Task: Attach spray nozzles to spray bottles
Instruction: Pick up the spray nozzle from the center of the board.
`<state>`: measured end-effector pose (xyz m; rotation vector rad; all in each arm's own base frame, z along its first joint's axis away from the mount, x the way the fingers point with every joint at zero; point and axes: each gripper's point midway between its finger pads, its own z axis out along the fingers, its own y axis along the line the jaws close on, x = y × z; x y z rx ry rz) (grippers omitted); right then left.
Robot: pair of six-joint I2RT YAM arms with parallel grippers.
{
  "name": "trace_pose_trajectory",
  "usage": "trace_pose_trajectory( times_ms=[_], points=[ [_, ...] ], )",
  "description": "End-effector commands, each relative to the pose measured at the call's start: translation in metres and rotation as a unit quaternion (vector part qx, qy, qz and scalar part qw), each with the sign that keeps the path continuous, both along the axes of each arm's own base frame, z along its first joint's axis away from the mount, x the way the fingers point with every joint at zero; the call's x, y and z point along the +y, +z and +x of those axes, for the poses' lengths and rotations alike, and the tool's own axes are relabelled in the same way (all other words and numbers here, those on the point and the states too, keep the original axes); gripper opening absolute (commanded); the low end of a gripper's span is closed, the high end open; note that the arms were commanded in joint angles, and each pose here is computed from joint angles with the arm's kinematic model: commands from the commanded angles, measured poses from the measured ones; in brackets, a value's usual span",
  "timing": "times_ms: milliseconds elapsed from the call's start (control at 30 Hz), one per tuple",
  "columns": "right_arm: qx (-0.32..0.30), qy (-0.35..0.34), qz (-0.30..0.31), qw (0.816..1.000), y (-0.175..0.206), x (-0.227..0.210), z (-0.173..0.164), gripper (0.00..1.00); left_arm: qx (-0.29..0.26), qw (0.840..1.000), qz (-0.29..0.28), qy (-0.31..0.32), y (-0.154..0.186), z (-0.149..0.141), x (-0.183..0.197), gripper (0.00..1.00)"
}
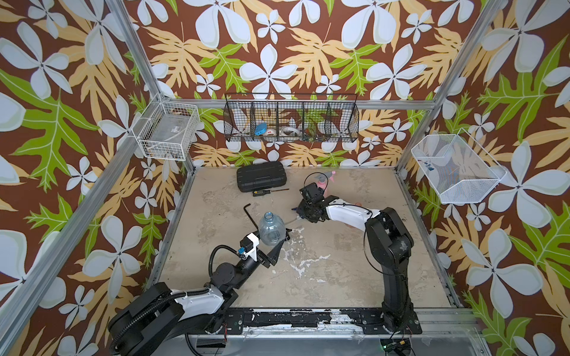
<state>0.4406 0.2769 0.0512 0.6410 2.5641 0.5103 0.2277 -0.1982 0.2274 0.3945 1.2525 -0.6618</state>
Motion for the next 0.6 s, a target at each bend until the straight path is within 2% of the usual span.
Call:
trace_pose_trajectory(
  times_ms=[0, 300, 567],
  points=[
    [0.003, -0.014, -0.017, 1.0, -0.005, -0.008, 0.001, 0.46, 0.007, 1.0, 0.01, 0.009, -0.014, -0.005, 0.008, 0.8],
    [0.02, -0.018, -0.025, 0.999, -0.026, -0.011, -0.004, 0.44, 0.006, 1.0, 0.008, 0.009, -0.012, -0.005, 0.009, 0.8],
    [0.023, -0.016, -0.033, 0.999, -0.036, -0.015, -0.008, 0.35, 0.013, 1.0, 0.006, 0.009, -0.014, -0.006, 0.01, 0.8]
  ],
)
